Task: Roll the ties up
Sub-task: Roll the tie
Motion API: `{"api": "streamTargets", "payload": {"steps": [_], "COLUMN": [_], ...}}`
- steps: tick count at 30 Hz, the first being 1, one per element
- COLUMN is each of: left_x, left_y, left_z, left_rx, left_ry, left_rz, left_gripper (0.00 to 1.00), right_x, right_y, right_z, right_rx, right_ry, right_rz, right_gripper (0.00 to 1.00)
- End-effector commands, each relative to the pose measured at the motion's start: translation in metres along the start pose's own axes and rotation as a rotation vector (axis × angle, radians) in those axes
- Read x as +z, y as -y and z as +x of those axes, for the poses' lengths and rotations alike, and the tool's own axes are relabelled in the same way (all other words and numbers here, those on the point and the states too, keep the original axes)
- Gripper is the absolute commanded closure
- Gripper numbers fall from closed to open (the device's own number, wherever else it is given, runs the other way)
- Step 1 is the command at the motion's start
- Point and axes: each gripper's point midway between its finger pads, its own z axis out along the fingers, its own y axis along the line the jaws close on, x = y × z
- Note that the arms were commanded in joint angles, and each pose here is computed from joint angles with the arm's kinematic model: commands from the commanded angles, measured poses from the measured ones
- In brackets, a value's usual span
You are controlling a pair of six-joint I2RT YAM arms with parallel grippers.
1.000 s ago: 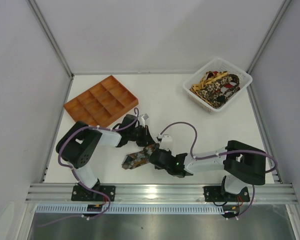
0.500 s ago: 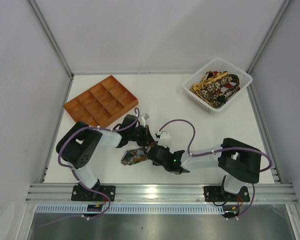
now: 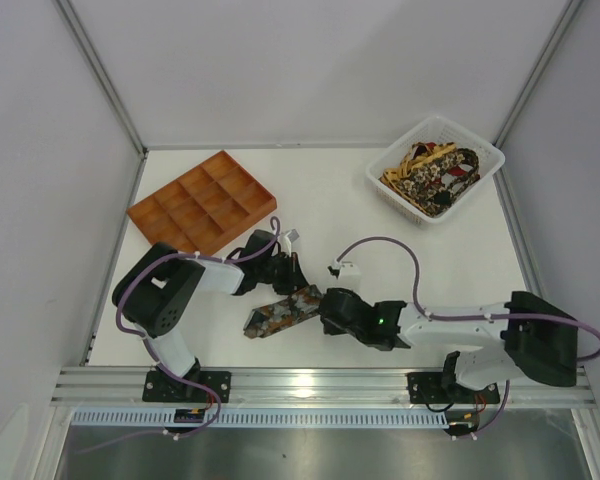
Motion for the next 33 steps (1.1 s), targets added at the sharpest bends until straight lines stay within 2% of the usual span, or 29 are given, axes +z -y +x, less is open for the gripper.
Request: {"api": "streamTargets", "payload": {"steps": [1, 4, 6, 7, 8, 10, 13, 14, 21, 28, 33], "left_x": [0.000, 0.000, 0.000, 0.000, 0.000, 0.001, 0.001, 0.001, 0.002, 0.002, 0.002], "left_y": [0.008, 0.007, 0.006, 0.006, 0.006, 0.005, 0.005, 0.005, 0.005, 0.005, 0.004], "left_z": [-0.009, -0.010, -0.010, -0.009, -0.008, -0.009, -0.009, -0.010, -0.009, -0.007, -0.005], "left_rx": [0.058, 0.060, 0.059, 0.058, 0.056, 0.058, 0.059, 0.059, 0.061, 0.067, 0.061], "left_ry": [0.014, 0.018, 0.017, 0.015, 0.013, 0.015, 0.015, 0.017, 0.018, 0.011, 0.010], "left_rz": [0.008, 0.002, 0.001, 0.001, 0.001, 0.001, 0.001, -0.001, 0.002, 0.007, 0.011], "left_gripper": [0.99, 1.00, 1.00, 1.00, 1.00, 1.00, 1.00, 1.00, 1.00, 0.99, 1.00], "right_x": [-0.020, -0.035, -0.044, -0.042, -0.049, -0.043, -0.041, -0.039, -0.014, -0.003, 0.016], "right_y": [-0.006, -0.019, -0.038, -0.036, -0.051, -0.054, -0.063, -0.066, -0.065, -0.065, -0.061], "right_z": [-0.010, -0.036, -0.045, -0.066, -0.065, -0.081, -0.068, -0.070, -0.048, -0.052, -0.046], "right_rx": [-0.029, -0.034, -0.062, -0.034, -0.046, -0.059, -0.085, -0.084, -0.047, -0.006, 0.011], "right_ry": [-0.013, 0.011, -0.028, -0.012, -0.063, -0.085, -0.208, -0.211, -0.344, -0.342, -0.374], "right_rz": [-0.081, -0.187, -0.345, -0.369, -0.475, -0.537, -0.652, -0.691, -0.804, -0.873, -0.841], "right_gripper": [1.00, 1.00, 1.00, 1.00, 1.00, 1.00, 1.00, 1.00, 1.00, 1.00, 1.00]}}
